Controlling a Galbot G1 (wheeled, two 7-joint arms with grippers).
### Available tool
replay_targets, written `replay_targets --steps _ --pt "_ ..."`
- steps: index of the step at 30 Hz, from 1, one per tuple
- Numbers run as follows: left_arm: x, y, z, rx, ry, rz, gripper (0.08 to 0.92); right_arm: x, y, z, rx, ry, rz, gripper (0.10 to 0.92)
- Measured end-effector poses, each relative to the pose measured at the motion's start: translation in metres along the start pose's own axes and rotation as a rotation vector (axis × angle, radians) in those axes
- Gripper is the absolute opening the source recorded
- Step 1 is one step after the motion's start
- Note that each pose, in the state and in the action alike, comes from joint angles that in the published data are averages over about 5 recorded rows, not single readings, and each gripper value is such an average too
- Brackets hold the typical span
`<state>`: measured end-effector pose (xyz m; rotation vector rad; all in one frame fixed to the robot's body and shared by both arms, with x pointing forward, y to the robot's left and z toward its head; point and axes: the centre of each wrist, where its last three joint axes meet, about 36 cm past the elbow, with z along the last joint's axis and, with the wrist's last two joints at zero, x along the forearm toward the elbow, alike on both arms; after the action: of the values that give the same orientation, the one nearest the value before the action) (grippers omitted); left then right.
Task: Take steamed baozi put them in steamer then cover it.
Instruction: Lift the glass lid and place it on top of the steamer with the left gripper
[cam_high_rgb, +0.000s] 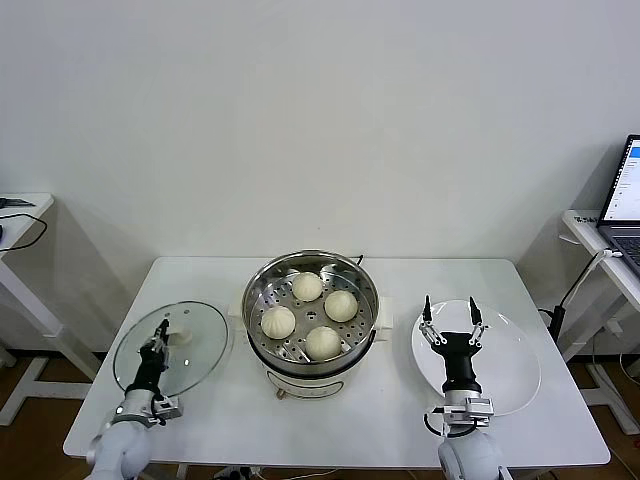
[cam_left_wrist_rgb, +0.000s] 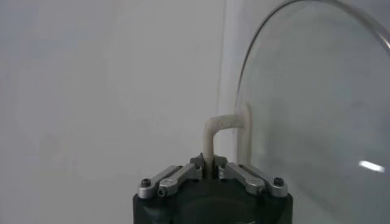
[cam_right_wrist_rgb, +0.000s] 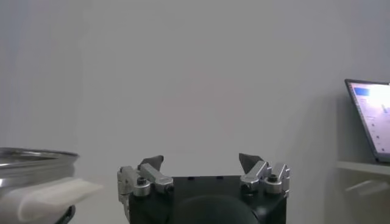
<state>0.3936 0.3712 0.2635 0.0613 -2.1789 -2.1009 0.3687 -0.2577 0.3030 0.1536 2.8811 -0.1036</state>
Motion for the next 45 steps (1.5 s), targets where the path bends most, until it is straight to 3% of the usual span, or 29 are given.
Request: replay_targets --steps 8,13,19,24,29,34,45 --pt "0.003 0.054 0.024 -0.023 0.004 -0.133 0.190 0.001 0.002 0.002 -0.006 0.005 0.003 0.823" --pt "0.007 0.100 0.022 -0.020 -0.016 -0.231 0.190 0.002 0.002 0.002 -0.013 0.013 0.006 0.823" --pt "0.013 0.158 -0.015 0.018 -0.076 -0.358 0.190 0.007 -0.003 0.001 -0.010 0.039 0.004 0.823" --pt "0.025 0.192 -0.070 0.090 -0.156 -0.413 0.190 0.013 -0.013 0.001 0.000 0.064 0.008 0.823" --pt "0.038 0.204 -0.127 0.172 -0.223 -0.394 0.190 0.018 -0.022 -0.001 0.008 0.078 0.018 0.823" --pt "0.049 0.203 -0.175 0.221 -0.266 -0.332 0.190 0.022 -0.031 -0.001 0.017 0.087 0.032 0.823" --pt "0.055 0.190 -0.243 0.187 -0.291 -0.174 0.190 0.028 -0.034 0.005 0.018 0.105 0.046 0.823"
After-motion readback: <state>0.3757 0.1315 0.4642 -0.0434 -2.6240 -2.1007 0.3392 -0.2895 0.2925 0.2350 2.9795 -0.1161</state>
